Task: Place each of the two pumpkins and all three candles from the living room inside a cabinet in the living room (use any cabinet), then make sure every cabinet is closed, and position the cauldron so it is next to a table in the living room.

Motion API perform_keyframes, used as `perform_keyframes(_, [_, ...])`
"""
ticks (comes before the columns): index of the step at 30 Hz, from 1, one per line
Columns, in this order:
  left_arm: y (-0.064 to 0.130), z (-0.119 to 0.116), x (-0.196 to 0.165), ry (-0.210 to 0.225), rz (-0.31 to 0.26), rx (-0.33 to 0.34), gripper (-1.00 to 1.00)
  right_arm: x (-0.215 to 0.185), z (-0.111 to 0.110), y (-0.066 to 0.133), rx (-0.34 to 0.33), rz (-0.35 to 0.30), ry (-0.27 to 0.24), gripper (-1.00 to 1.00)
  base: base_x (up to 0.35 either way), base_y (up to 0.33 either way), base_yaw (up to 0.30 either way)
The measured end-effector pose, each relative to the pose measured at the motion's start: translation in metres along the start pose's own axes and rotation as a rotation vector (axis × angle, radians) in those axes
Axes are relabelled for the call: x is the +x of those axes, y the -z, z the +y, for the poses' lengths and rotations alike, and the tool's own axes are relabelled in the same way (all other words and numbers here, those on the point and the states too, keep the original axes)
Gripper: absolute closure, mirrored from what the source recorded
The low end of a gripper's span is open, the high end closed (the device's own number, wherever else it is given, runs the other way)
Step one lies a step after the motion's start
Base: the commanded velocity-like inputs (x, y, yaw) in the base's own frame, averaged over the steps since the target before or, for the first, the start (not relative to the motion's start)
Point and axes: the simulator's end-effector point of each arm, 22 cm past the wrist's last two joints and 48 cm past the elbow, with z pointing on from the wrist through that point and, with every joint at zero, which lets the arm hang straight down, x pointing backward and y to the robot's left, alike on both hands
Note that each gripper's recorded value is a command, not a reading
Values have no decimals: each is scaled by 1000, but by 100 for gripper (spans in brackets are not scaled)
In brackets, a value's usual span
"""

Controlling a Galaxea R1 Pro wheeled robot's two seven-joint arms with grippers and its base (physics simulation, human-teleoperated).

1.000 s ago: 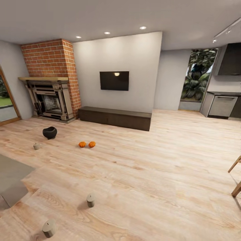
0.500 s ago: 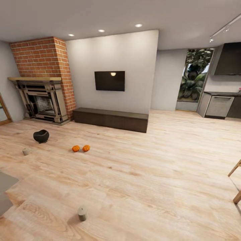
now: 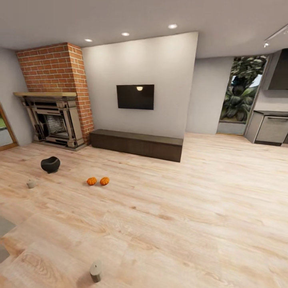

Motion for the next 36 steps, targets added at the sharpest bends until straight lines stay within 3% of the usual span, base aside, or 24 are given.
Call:
perform_keyframes(18, [0,0,0,-1,-1,0,-100,0,0,0,0,-1,0,-100,316,-127,71])
perform_keyframes(26, [0,-1,-1,0,-1,1,-100,-11,0,0,1,-50,4,-100,315,-168,161])
perform_keyframes(36, [0,-1,-1,2,-2,2,-100,-12,-1,0,5,-54,6,-100,308,-186,70])
